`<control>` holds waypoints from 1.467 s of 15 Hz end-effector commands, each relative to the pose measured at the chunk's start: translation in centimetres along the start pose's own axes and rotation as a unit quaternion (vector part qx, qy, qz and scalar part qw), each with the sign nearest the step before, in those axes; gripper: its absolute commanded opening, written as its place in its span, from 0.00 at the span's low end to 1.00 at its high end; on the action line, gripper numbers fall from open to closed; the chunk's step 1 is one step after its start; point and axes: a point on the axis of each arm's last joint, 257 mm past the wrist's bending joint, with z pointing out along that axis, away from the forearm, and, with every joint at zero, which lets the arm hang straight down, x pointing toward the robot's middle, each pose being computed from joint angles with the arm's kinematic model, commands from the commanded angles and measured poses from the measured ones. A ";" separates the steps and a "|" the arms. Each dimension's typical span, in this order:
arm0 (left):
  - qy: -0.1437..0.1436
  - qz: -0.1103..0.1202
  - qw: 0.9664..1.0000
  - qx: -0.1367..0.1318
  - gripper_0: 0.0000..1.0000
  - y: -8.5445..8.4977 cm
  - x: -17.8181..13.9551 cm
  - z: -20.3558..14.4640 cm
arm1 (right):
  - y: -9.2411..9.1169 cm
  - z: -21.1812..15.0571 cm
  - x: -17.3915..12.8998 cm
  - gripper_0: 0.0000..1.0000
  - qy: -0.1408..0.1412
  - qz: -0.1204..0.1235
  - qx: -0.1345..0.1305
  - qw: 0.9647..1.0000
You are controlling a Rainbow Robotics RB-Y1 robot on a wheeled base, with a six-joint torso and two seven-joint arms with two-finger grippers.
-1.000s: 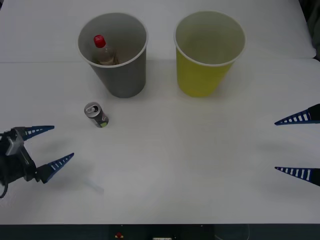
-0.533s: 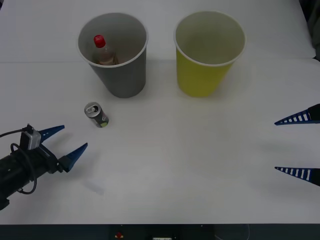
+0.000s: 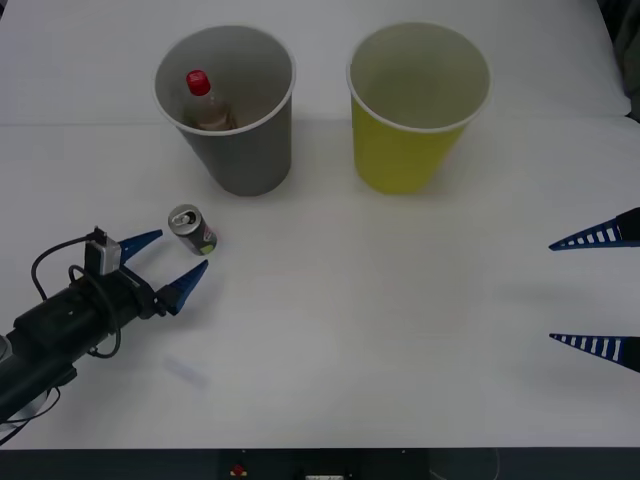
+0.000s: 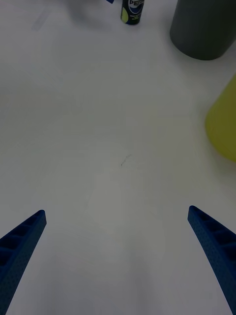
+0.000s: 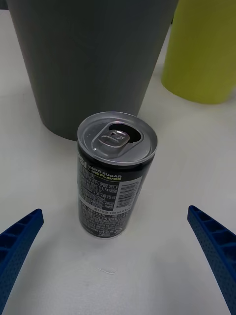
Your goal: Put the can into the green bin and the plastic bottle into the gray bin
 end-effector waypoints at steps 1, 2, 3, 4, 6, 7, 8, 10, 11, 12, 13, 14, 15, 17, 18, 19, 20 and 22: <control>-0.005 0.001 1.000 -0.002 1.00 0.1 -0.5 1.5 | 0.0 0.0 0.0 1.00 0.000 0.000 0.000 1.000; -0.006 -0.002 1.000 -0.003 1.00 0.2 -0.5 2.1 | 0.0 0.0 0.0 1.00 0.000 0.000 0.000 1.000; -0.009 -0.004 1.000 -0.006 1.00 0.4 -0.6 2.7 | 0.0 0.0 0.0 1.00 0.000 0.000 0.000 1.000; -0.009 -0.005 1.000 -0.006 1.00 0.5 -0.6 3.0 | 0.0 0.0 0.0 1.00 0.000 0.000 0.000 1.000; -0.009 0.000 1.000 -0.009 1.00 0.4 -0.9 3.7 | 0.0 0.0 0.0 1.00 0.000 0.000 0.000 1.000; -0.008 0.002 1.000 -0.012 1.00 0.4 -1.0 4.1 | 0.0 0.0 0.0 1.00 0.000 0.000 0.000 1.000; -0.006 0.002 1.000 -0.014 1.00 0.1 -0.9 4.7 | 0.0 0.0 0.0 1.00 0.000 0.000 0.000 1.000; -0.007 -0.002 1.000 -0.015 1.00 0.1 -0.9 4.8 | 0.0 0.0 0.0 1.00 0.000 0.000 0.000 1.000; -0.007 -0.002 1.000 -0.015 1.00 0.1 -1.0 4.8 | 0.0 0.0 0.0 1.00 0.000 0.000 0.000 1.000; -0.008 -0.001 1.000 -0.014 1.00 0.1 -1.1 4.9 | 0.0 0.0 0.0 1.00 0.000 0.000 0.000 1.000; -0.007 -0.001 1.000 -0.015 0.78 0.1 -1.0 4.9 | 0.0 0.0 0.0 1.00 0.000 0.000 0.000 1.000; -0.008 -0.001 1.000 -0.014 0.08 0.0 -1.1 4.9 | 0.0 0.0 0.0 1.00 0.000 0.000 0.000 1.000; -0.008 0.000 1.000 -0.012 0.00 -0.1 -1.0 4.9 | 0.0 0.0 0.0 1.00 0.000 0.000 0.000 1.000; -0.010 0.001 1.000 -0.007 0.00 -0.3 -1.2 5.0 | 0.0 0.0 0.0 1.00 0.000 0.000 0.000 1.000; -0.011 0.000 1.000 -0.005 0.00 -0.4 -1.3 5.0 | 0.0 0.0 0.0 1.00 0.000 0.000 0.000 1.000; -0.011 -0.001 1.000 -0.002 0.00 -0.6 -1.3 5.0 | 0.0 0.0 0.0 1.00 0.000 0.000 0.000 1.000; -0.011 -0.001 1.000 -0.001 0.00 -0.6 -1.3 5.0 | 0.0 0.0 0.0 1.00 0.000 0.000 0.000 1.000; -0.012 -0.003 1.000 0.003 0.00 -0.9 -1.3 4.9 | 0.0 0.0 0.0 1.00 0.000 0.000 0.000 1.000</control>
